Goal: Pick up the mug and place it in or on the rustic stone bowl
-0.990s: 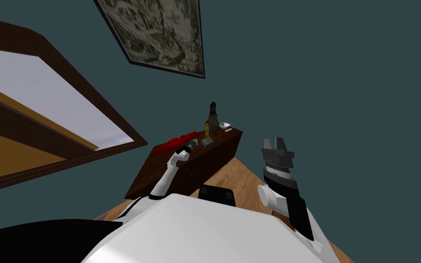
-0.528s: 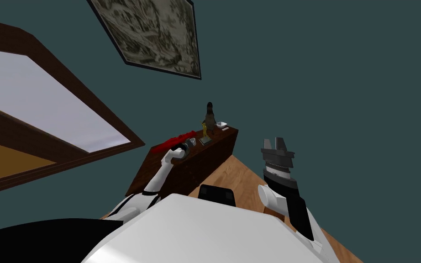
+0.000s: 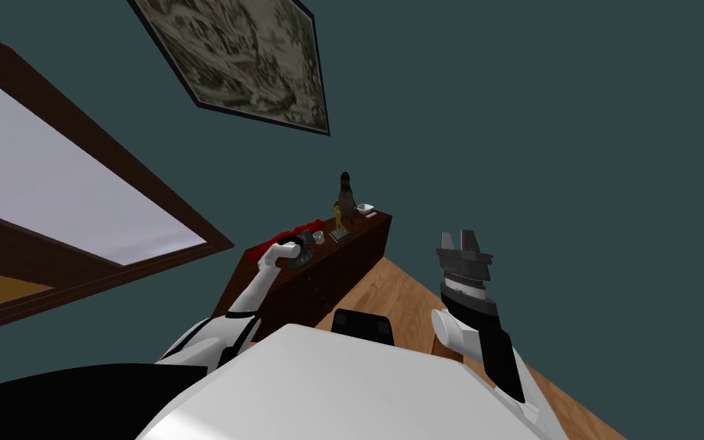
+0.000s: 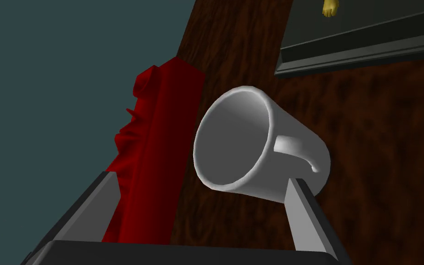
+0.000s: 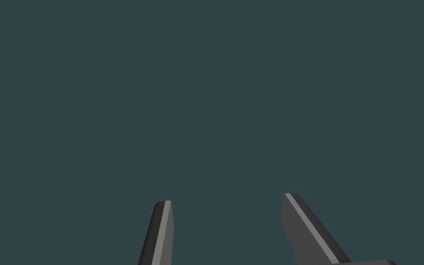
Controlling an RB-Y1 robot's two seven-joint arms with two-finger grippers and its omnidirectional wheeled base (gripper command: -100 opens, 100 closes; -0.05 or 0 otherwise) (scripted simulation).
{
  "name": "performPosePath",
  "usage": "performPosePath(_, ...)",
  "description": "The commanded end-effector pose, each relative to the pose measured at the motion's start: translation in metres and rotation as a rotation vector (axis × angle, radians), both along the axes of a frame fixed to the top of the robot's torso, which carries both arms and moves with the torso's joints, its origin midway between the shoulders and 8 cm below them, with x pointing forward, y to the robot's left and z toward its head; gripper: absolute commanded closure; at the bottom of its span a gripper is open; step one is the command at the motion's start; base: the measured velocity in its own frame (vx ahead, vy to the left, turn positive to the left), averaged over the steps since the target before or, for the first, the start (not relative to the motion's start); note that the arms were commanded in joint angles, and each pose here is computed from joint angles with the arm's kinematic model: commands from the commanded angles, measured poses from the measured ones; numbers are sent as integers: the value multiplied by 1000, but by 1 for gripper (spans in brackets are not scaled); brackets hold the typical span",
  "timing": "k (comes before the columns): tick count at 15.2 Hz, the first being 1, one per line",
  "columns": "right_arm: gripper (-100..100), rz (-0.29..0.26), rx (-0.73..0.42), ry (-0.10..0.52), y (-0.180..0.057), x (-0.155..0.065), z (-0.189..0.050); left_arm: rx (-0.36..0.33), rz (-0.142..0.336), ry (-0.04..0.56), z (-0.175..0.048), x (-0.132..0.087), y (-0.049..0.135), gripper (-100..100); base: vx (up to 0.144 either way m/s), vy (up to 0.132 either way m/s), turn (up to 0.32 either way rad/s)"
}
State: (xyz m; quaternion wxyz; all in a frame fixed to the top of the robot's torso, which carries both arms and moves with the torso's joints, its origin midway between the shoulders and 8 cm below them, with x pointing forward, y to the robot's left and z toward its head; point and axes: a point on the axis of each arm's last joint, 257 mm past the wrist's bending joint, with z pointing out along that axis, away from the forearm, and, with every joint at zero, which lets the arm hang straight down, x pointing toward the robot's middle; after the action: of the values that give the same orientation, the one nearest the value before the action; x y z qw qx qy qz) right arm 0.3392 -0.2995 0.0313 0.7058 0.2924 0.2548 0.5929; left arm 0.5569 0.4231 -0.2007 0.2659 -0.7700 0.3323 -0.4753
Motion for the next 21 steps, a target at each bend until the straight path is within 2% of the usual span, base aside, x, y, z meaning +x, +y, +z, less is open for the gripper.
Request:
performPosePath(1, 0, 0, 0, 0, 0, 0, 0, -2, 25, 23, 2, -4, 15, -100, -37, 15, -125)
performPosePath(2, 0, 0, 0, 0, 0, 0, 0, -2, 55, 40, 8, -6, 33, -100, -36, 15, -130)
performPosePath(3, 0, 0, 0, 0, 0, 0, 0, -3, 56, 49, 6, -7, 33, -100, -35, 13, -114)
performPosePath(4, 0, 0, 0, 0, 0, 0, 0, -5, 86, 63, 12, -10, 51, -100, -38, 8, -175)
performPosePath(5, 0, 0, 0, 0, 0, 0, 0, -6, 88, 75, 9, -12, 51, -100, -36, 12, -139)
performPosePath(6, 0, 0, 0, 0, 0, 0, 0, -10, 118, 88, 16, -15, 68, -100, -31, 17, -167)
performPosePath(8, 0, 0, 0, 0, 0, 0, 0, -11, 120, 104, 12, -17, 68, -100, -24, 17, -93)
performPosePath(9, 0, 0, 0, 0, 0, 0, 0, -17, 152, 126, 16, -22, 85, -100, -19, 10, -118)
performPosePath(10, 0, 0, 0, 0, 0, 0, 0, -18, 153, 133, 15, -23, 85, -100, -20, 13, -146)
performPosePath(11, 0, 0, 0, 0, 0, 0, 0, -26, 184, 151, 20, -28, 101, -100, -20, 16, -210)
performPosePath(12, 0, 0, 0, 0, 0, 0, 0, -27, 186, 164, 17, -30, 101, -100, -18, 21, -159)
performPosePath(13, 0, 0, 0, 0, 0, 0, 0, -37, 215, 180, 23, -36, 116, -100, -16, 24, -174)
performPosePath(15, 0, 0, 0, 0, 0, 0, 0, -38, 219, 197, 19, -38, 116, -100, -10, 21, -119)
performPosePath(16, 0, 0, 0, 0, 0, 0, 0, -50, 249, 221, 23, -45, 131, -100, -3, 14, -141)
performPosePath(17, 0, 0, 0, 0, 0, 0, 0, -51, 251, 230, 21, -47, 131, -100, -2, 17, -157)
performPosePath(18, 0, 0, 0, 0, 0, 0, 0, -64, 278, 245, 26, -53, 144, -100, 2, 22, -249)
performPosePath(20, 0, 0, 0, 0, 0, 0, 0, -66, 282, 265, 22, -56, 144, -100, 3, 26, -124)
performPosePath(21, 0, 0, 0, 0, 0, 0, 0, -82, 310, 290, 25, -64, 156, -100, 4, 16, -154)
